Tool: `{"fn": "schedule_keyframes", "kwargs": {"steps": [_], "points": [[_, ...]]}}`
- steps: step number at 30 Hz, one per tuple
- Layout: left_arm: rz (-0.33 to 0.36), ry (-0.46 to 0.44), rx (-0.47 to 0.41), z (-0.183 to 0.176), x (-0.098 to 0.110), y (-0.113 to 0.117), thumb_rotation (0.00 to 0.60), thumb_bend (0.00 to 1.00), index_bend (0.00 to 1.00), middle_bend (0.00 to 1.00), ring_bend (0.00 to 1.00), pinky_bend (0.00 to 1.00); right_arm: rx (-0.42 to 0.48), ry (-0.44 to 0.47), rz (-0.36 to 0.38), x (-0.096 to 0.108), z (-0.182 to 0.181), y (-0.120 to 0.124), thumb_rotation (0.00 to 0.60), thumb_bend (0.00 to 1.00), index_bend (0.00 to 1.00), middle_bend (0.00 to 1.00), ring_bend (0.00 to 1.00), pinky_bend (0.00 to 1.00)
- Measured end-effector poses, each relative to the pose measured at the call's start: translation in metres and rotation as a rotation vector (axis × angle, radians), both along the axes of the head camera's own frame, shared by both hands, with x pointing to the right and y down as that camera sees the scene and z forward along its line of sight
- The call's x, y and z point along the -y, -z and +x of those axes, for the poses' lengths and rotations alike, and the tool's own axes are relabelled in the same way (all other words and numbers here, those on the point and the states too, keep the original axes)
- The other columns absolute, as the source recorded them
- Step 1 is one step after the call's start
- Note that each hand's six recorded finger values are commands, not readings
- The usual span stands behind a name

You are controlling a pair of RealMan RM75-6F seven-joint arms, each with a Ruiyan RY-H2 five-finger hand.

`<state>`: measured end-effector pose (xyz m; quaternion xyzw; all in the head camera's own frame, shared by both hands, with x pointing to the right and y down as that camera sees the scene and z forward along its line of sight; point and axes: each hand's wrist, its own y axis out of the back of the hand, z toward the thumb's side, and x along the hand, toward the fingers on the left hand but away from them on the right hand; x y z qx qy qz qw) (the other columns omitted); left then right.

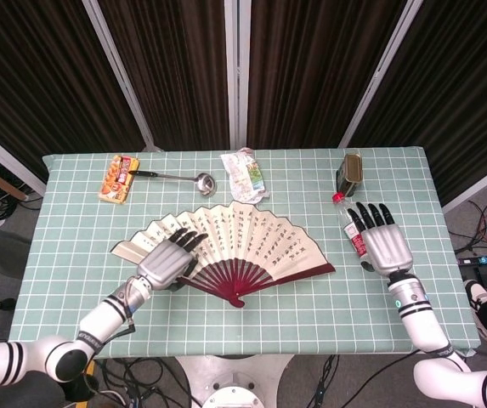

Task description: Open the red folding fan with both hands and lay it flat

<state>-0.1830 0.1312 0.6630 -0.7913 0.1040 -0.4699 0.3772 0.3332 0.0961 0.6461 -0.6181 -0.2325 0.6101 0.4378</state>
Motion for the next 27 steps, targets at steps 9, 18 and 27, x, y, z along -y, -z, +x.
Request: {"fn": "schedule_keyframes", "kwargs": {"steps": [9,18,27], "points": [[-0.069,0.186,-0.180,0.000,0.013,0.005,0.600,0.00,0.00,0.00,0.00,0.02,-0.010,-0.045,0.036,0.003,0.016,0.016,0.600,0.00,0.00,0.00,0.00,0.00],[-0.004,0.298,-0.436,-0.011,0.024,0.022,0.384,0.00,0.00,0.00,0.00,0.02,-0.022,-0.086,0.058,0.005,0.034,0.030,0.600,0.00,0.00,0.00,0.00,0.00],[0.053,0.260,-0.401,-0.025,0.027,0.018,0.157,0.00,0.00,0.00,0.00,0.02,-0.026,-0.108,0.105,0.016,0.045,0.055,0.600,0.00,0.00,0.00,0.00,0.00]]}}
